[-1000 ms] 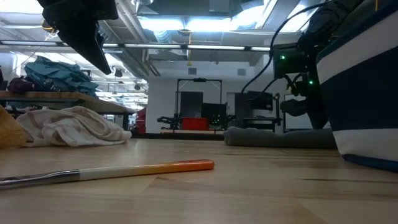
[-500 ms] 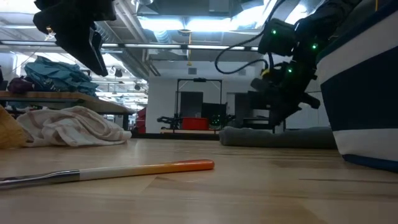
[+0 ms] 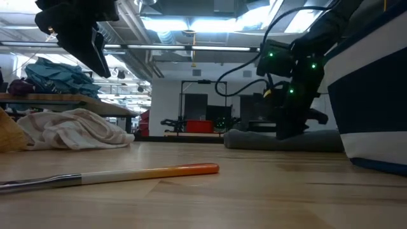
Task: Fold towel
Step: Fold the grey towel, then fold the white towel
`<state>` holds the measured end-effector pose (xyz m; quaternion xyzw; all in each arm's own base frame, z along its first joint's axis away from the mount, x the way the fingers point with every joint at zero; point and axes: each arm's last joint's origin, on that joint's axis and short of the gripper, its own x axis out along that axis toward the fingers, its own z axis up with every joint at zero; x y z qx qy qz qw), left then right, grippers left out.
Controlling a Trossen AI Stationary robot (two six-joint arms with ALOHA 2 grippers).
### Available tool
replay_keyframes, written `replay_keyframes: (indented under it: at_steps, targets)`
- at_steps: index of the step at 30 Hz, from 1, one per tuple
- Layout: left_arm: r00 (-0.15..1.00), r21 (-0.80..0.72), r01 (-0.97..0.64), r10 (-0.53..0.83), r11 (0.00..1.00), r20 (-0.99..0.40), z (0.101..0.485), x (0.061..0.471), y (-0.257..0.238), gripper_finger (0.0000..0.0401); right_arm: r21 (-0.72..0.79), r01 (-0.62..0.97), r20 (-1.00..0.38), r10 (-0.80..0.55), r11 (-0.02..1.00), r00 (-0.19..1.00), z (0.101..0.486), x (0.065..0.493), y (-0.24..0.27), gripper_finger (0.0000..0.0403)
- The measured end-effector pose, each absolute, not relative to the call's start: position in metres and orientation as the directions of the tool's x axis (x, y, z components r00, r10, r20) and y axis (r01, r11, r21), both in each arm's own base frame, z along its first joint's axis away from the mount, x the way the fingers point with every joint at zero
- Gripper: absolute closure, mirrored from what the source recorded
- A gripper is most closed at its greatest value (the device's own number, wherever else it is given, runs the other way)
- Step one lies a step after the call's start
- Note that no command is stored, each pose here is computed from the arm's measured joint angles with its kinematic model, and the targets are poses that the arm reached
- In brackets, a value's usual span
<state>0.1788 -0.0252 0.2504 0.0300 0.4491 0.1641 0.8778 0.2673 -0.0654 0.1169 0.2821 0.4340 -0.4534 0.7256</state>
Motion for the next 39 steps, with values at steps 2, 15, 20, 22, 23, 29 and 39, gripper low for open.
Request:
replay_keyframes:
  at_steps: [2, 15, 20, 22, 23, 29, 39]
  targets:
    - [0.543, 0.200, -0.261, 0.315, 0.944, -0.778, 0.250, 0.179, -0.025, 0.0237, -0.012, 0.908, -0.879, -0.438, 0.419, 0.190, 0.116, 0.266, -0.066, 0.0393]
    - [0.543, 0.202, -0.259, 0.315, 0.945, -0.778, 0.250, 0.179, -0.025, 0.0237, -0.288, 0.914, -0.835, -0.542, 0.285, -0.094, 0.114, 0.238, -0.065, 0.0393]
    - [0.544, 0.204, -0.256, 0.315, 0.945, -0.778, 0.251, 0.179, -0.025, 0.0237, -0.265, 0.922, -0.837, -0.542, 0.284, -0.073, 0.115, 0.241, -0.066, 0.0393]
    - [0.544, 0.204, -0.256, 0.315, 0.945, -0.778, 0.251, 0.179, -0.025, 0.0237, -0.247, 0.926, -0.841, -0.537, 0.286, -0.059, 0.117, 0.244, -0.066, 0.0393]
    - [0.544, 0.203, -0.256, 0.315, 0.945, -0.777, 0.251, 0.179, -0.025, 0.0237, -0.240, 0.927, -0.843, -0.535, 0.287, -0.053, 0.118, 0.246, -0.066, 0.0393]
    - [0.544, 0.204, -0.256, 0.315, 0.945, -0.778, 0.250, 0.179, -0.025, 0.0237, -0.206, 0.930, -0.843, -0.538, 0.303, -0.011, 0.127, 0.257, -0.069, 0.0393]
    - [0.546, 0.157, -0.316, 0.315, 0.936, -0.776, 0.251, 0.179, -0.025, 0.0237, -0.153, 0.905, -0.819, -0.563, 0.396, 0.108, 0.161, 0.288, -0.075, 0.0393]
